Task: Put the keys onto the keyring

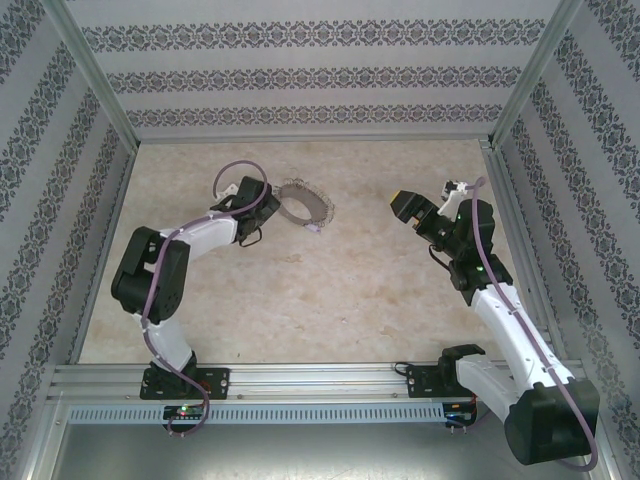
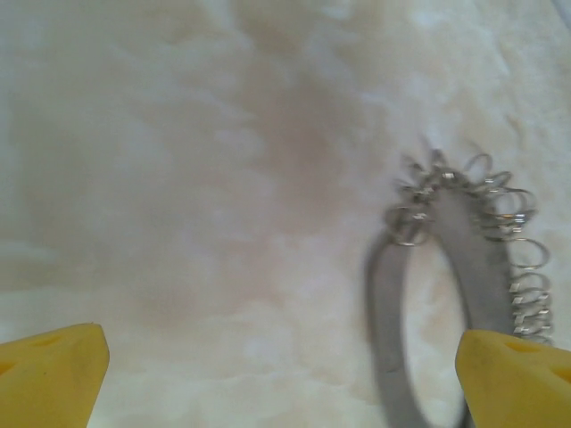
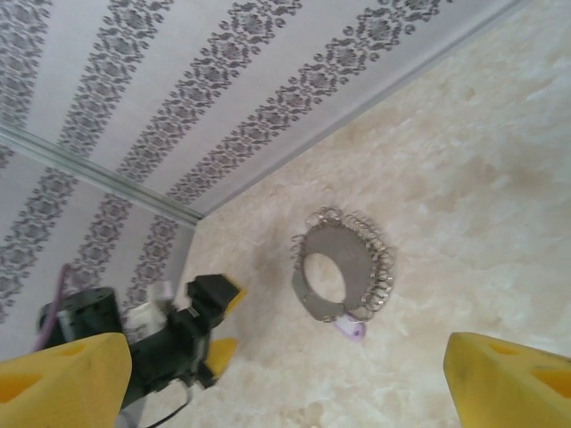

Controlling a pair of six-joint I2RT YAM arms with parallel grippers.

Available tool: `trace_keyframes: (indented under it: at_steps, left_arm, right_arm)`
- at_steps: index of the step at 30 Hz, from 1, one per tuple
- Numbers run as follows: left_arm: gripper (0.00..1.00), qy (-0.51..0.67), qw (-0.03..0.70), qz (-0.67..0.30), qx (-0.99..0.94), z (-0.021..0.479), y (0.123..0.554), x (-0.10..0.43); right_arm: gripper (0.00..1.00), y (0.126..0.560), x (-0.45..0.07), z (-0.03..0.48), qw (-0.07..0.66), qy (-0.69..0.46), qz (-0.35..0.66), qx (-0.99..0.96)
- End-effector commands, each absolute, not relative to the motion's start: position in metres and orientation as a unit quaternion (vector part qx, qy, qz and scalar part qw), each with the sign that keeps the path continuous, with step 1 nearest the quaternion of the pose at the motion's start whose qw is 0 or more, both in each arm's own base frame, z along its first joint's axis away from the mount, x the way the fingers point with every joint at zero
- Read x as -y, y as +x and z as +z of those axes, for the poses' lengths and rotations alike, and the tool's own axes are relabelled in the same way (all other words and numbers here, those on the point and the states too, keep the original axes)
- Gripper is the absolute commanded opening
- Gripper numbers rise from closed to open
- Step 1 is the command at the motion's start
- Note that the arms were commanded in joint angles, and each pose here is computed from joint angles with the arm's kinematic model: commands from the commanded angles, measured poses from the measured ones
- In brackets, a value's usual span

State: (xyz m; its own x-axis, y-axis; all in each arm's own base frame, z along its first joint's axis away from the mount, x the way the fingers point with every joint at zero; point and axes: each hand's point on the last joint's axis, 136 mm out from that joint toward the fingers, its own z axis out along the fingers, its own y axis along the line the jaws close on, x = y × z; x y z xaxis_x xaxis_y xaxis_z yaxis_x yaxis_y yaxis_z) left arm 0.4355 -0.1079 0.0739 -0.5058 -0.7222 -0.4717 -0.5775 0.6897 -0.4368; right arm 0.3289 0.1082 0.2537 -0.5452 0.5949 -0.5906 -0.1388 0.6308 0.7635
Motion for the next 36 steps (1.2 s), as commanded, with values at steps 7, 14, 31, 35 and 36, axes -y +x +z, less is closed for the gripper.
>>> trace_keyframes:
  at_steps: [7, 14, 31, 35, 36]
  left_arm:
    - [1.0, -0.245, 0.481, -0.014, -0.841, 0.184, 0.42, 0.062]
    - [1.0, -0.086, 0.598, 0.088, -0.792, 0.232, 0.4, 0.043]
    - [1.0, -0.045, 0.579, 0.124, -0.804, 0.136, 0.381, -0.014]
    - [1.0, -0.019, 0.591, 0.088, -0.802, 0.109, 0.382, -0.006]
    - [1.0, -0.013, 0.594, 0.081, -0.801, 0.104, 0.382, -0.004]
  right_arm:
    - [0.98, 0.356, -0.031, 0.256, 0.556, 0.174, 0.148, -0.799]
    - [0.98, 0.371, 0.019, 0.233, 0.585, 0.112, -0.079, -0.8]
    - [0.98, 0.388, 0.004, 0.127, 0.592, 0.034, -0.066, -0.802]
    - [0.98, 0.385, -0.009, 0.107, 0.614, 0.002, -0.034, -0.789]
    - [0.98, 0.385, -0.011, 0.105, 0.608, -0.007, -0.028, -0.794]
